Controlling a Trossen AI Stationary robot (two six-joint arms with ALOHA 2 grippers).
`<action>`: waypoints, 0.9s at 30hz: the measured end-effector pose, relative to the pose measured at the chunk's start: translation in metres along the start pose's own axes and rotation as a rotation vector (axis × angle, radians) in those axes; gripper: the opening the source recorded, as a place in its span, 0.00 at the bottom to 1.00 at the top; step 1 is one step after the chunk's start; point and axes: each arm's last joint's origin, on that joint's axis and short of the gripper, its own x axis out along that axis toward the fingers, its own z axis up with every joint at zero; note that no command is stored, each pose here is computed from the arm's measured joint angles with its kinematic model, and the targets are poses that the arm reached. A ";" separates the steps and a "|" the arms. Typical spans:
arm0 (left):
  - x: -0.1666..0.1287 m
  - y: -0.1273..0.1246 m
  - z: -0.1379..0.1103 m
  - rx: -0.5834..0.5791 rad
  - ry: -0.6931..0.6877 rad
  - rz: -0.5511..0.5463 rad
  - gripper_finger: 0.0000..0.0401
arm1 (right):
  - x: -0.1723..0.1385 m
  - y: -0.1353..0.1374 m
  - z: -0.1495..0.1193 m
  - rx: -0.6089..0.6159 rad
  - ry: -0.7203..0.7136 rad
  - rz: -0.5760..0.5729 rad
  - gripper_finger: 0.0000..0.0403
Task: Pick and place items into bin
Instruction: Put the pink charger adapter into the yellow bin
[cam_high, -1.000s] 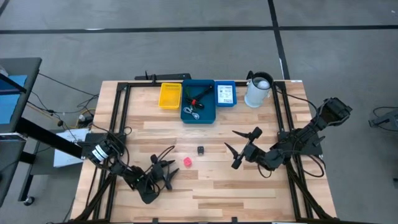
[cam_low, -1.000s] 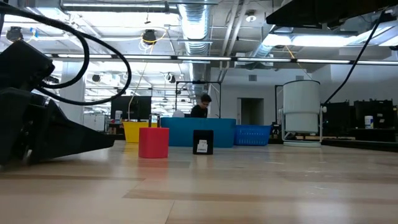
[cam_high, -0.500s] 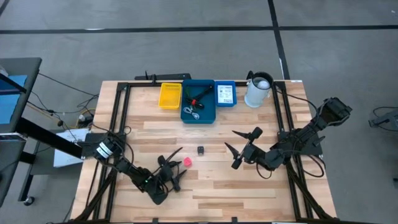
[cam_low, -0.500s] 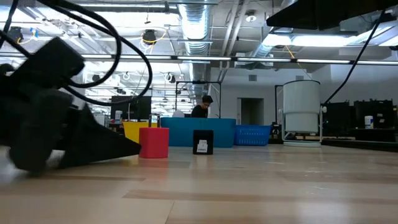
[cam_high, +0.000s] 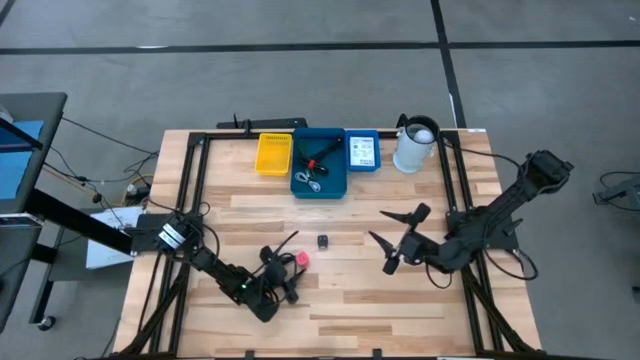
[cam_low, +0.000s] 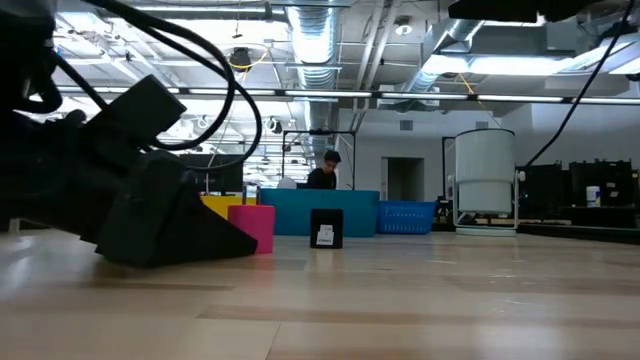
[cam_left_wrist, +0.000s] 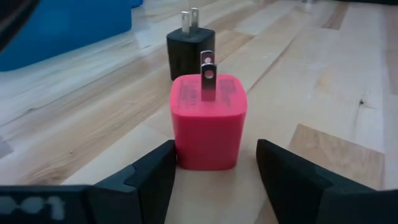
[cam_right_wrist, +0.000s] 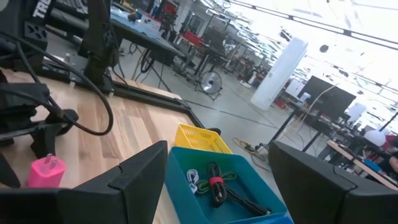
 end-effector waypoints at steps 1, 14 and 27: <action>0.001 -0.001 0.001 0.003 0.000 0.001 0.53 | -0.001 -0.001 0.001 0.002 -0.002 0.002 0.68; 0.010 0.002 0.005 0.010 0.007 0.022 0.53 | -0.003 -0.005 0.000 -0.018 0.006 0.011 0.68; 0.014 0.005 0.007 0.030 -0.015 0.059 0.53 | -0.003 -0.003 -0.003 -0.019 0.019 0.016 0.68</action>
